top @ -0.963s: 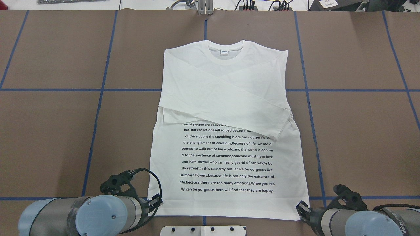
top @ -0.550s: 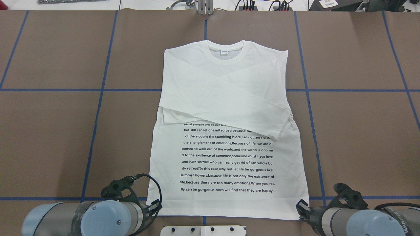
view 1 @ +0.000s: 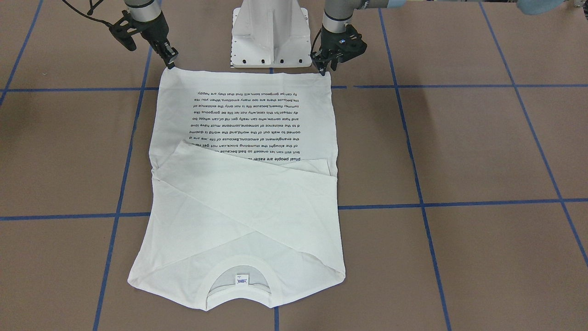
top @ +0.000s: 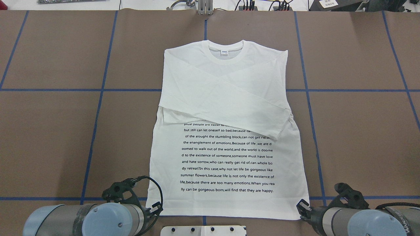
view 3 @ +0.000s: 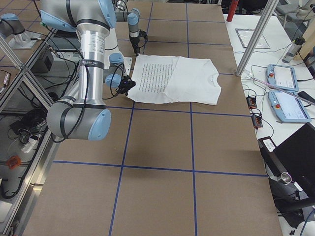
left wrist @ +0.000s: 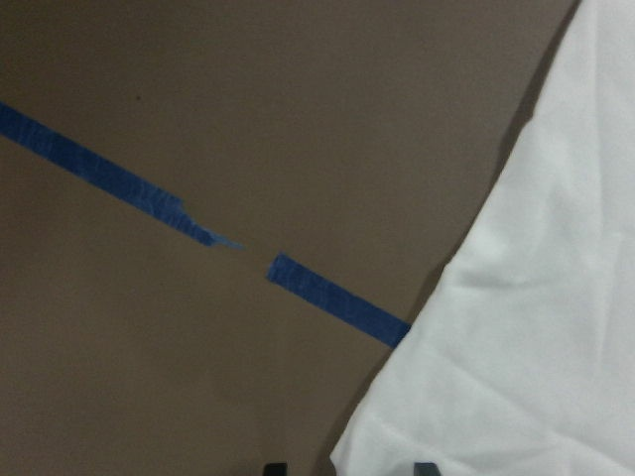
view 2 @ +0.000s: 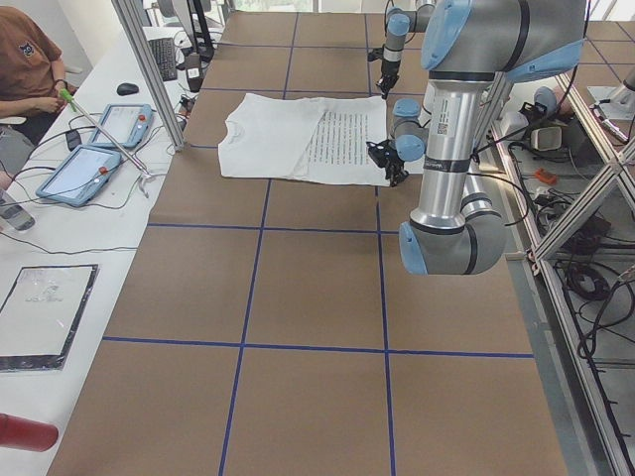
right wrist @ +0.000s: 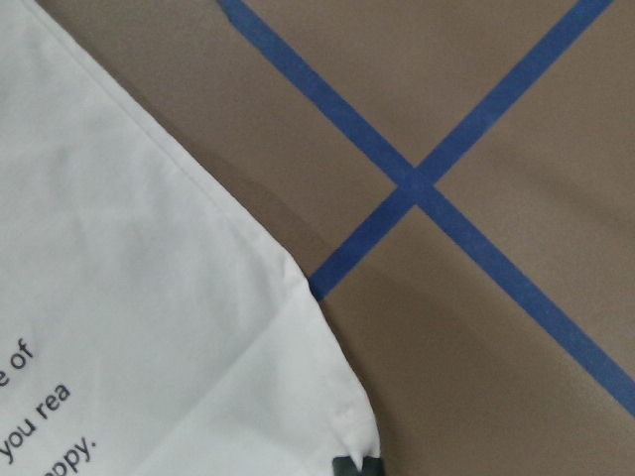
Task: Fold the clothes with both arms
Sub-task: 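Position both grippers at the hem corners nearest the robot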
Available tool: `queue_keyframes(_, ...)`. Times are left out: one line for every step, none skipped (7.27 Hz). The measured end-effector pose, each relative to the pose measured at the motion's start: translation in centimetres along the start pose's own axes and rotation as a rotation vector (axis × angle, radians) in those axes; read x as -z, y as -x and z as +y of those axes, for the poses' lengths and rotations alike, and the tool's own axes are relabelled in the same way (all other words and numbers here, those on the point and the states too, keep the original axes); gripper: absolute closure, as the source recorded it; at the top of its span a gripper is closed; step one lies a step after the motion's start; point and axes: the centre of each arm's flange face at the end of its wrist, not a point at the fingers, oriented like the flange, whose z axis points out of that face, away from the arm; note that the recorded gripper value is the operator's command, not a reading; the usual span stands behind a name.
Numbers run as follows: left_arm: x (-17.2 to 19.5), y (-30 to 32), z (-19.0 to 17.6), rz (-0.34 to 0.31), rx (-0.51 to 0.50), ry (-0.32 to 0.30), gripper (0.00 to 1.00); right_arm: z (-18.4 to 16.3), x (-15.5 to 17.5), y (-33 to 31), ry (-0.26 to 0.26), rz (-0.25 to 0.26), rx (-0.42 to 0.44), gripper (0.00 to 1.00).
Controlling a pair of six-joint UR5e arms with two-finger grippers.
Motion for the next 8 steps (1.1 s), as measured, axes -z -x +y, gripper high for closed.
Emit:
queue_keyframes(0.0, 0.0, 0.0, 0.000, 0.000, 0.000, 1.00, -0.1, -0.1, -0.1, -0.005, 0.005, 0.000, 1.00)
queue_keyframes(0.0, 0.0, 0.1, 0.000, -0.001, 0.001, 1.00, -0.1, -0.1, -0.1, -0.011, 0.010, 0.000, 1.00)
queue_keyframes(0.0, 0.0, 0.1, -0.001, -0.001, 0.001, 1.00, -0.1, -0.1, -0.1, -0.013, 0.012, 0.000, 1.00)
queue_keyframes(0.1, -0.1, 0.1, 0.001, -0.002, 0.002, 1.00, -0.1, 0.0, -0.1, -0.013, 0.012, 0.000, 1.00)
queue_keyframes(0.4, -0.2, 0.2, 0.008, -0.002, 0.007, 1.00, -0.1, 0.1, -0.1, -0.013, 0.012, 0.000, 1.00)
queue_keyframes(0.9, -0.5, 0.2, 0.019, -0.002, 0.011, 1.00, -0.1, 0.2, 0.0, -0.015, 0.013, 0.000, 1.00)
queue_keyframes(1.7, -0.6, 0.1, 0.034, 0.000, 0.015, 1.00, -0.2, 0.3, 0.0, -0.016, 0.013, -0.001, 1.00)
queue_keyframes(3.1, -0.5, -0.1, 0.050, 0.002, 0.021, 1.00, 0.0, 0.8, 0.1, -0.011, 0.009, -0.001, 1.00)
